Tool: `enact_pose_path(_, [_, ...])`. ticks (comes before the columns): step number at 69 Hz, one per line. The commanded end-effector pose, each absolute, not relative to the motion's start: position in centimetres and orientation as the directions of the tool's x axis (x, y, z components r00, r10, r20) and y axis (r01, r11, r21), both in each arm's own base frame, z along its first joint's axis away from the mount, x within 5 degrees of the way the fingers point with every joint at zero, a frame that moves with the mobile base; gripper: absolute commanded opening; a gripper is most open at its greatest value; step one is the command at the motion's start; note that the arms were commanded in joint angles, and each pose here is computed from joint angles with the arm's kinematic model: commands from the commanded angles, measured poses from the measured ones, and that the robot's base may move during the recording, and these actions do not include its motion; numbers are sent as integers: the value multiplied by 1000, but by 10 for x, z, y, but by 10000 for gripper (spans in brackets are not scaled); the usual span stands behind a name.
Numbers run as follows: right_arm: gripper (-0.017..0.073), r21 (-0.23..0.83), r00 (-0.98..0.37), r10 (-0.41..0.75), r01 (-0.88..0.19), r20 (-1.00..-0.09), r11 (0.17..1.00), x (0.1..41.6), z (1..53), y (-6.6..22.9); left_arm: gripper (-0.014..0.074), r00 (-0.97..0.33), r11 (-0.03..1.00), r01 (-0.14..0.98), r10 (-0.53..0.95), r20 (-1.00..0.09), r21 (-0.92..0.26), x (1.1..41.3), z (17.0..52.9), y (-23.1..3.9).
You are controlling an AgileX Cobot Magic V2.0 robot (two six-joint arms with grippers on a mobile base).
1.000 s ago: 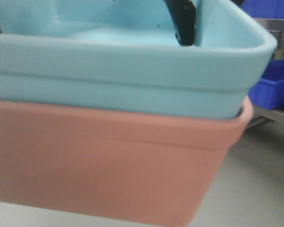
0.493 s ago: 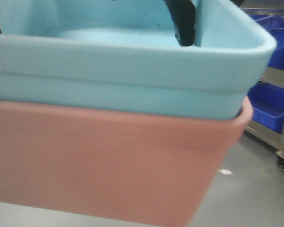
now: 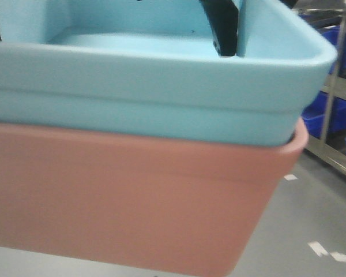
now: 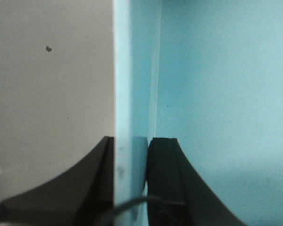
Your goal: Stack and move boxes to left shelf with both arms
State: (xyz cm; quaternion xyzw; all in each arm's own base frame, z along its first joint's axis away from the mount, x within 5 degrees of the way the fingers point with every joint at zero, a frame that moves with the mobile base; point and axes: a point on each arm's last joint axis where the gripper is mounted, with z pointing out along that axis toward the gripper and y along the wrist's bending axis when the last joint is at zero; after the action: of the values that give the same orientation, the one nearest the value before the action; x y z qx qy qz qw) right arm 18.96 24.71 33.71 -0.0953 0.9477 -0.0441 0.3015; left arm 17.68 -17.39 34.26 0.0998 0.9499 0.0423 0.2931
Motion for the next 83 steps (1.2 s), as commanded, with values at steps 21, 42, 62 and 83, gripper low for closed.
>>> enact_pose_path(21, [57, 25, -747, -137, -201, -650, 979, 184, 363, 258, -12, -713, 934, 327, 143, -687, -144, 170, 368, -206])
enact_pose_path(42, [57, 14, -753, -138, -192, -644, 981, 184, 363, 256, -12, -712, 934, 326, 144, -687, -142, 170, 368, -206])
enact_pose_path(62, [57, 14, -753, -138, -192, -644, 981, 184, 363, 256, -12, -714, 934, 326, 144, -686, -144, 170, 368, -206])
enact_pose_path(83, [57, 14, -753, -138, -192, -644, 981, 184, 363, 256, -12, -714, 935, 325, 144, -685, -142, 170, 368, -206])
